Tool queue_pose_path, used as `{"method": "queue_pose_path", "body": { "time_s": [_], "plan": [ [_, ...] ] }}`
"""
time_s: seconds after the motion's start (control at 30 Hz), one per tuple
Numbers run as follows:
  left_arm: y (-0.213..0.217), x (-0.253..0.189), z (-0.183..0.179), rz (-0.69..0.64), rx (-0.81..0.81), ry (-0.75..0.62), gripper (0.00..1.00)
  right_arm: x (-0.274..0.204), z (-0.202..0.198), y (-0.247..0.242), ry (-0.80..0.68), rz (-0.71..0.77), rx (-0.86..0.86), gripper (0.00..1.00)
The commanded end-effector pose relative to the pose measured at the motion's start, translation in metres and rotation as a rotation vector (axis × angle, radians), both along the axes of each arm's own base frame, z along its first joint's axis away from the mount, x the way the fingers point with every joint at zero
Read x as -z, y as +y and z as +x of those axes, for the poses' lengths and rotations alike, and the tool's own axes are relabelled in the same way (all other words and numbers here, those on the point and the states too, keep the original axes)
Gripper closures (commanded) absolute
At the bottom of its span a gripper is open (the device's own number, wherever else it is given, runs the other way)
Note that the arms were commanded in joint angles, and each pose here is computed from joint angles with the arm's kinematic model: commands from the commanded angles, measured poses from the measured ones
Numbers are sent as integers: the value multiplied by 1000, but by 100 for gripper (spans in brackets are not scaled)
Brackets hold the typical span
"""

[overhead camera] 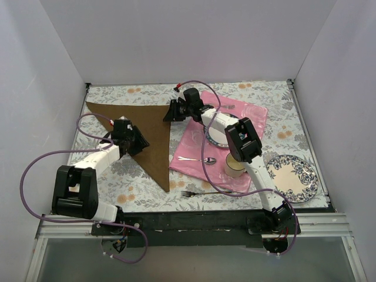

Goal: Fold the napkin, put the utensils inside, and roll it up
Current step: Grab a utensil with the right arm

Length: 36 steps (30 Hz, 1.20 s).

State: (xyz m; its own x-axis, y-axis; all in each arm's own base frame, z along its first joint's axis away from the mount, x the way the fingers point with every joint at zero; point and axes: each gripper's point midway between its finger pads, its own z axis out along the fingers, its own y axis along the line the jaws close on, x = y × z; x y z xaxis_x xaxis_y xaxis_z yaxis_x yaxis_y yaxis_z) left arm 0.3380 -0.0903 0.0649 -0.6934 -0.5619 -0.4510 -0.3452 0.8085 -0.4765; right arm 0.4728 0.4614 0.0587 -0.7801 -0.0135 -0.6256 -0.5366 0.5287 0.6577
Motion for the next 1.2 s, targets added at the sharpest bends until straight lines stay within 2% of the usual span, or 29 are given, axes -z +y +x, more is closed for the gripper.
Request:
{"method": "queue_pose_path", "body": {
  "time_s": [0.0,0.13,0.33,0.5,0.57,0.63,0.7,0.83,0.87,0.9,0.97,1.0,1.07,1.1,1.17],
  "plan": [
    [5,7,-16,42,-17,38,54,9,0,-12,3,-52,43,70],
    [10,26,-31,60,-44,120,55,13,0,-23,-4,-90,50,70],
    [18,30,-40,95,-62,126,54,1,-1,-18,-22,-92,4,70],
    [11,1,-32,73,-36,50,49,-45,1,-17,-98,-113,-24,69],
    [9,-30,-24,55,-33,-38,45,-74,-8,-25,-151,-166,-45,65],
    [1,-55,-22,16,-2,-105,41,-88,-21,-34,-185,-221,-59,55],
    [-2,-83,-15,2,18,-177,36,-97,-53,-55,-218,-310,-105,44],
    [-9,-100,0,6,70,-196,30,-86,-115,-109,-214,-488,-157,31],
    [-11,-100,3,9,81,-191,30,-101,-132,-121,-234,-497,-158,29],
    [-12,-106,10,15,97,-206,29,-79,-157,-137,-175,-553,-192,27],
    [-15,-96,18,20,113,-173,26,-88,-185,-154,-165,-586,-208,26],
    [-17,-96,21,15,125,-166,25,-76,-209,-160,-143,-629,-244,26],
    [-38,-95,25,-65,215,-157,22,-80,-232,-175,-169,-700,-252,25],
    [-45,-95,25,-92,246,-150,19,-64,-258,-179,-157,-749,-312,25],
    [-57,-89,23,-124,296,-129,21,-59,-280,-191,-204,-825,-382,26]
  ]
}}
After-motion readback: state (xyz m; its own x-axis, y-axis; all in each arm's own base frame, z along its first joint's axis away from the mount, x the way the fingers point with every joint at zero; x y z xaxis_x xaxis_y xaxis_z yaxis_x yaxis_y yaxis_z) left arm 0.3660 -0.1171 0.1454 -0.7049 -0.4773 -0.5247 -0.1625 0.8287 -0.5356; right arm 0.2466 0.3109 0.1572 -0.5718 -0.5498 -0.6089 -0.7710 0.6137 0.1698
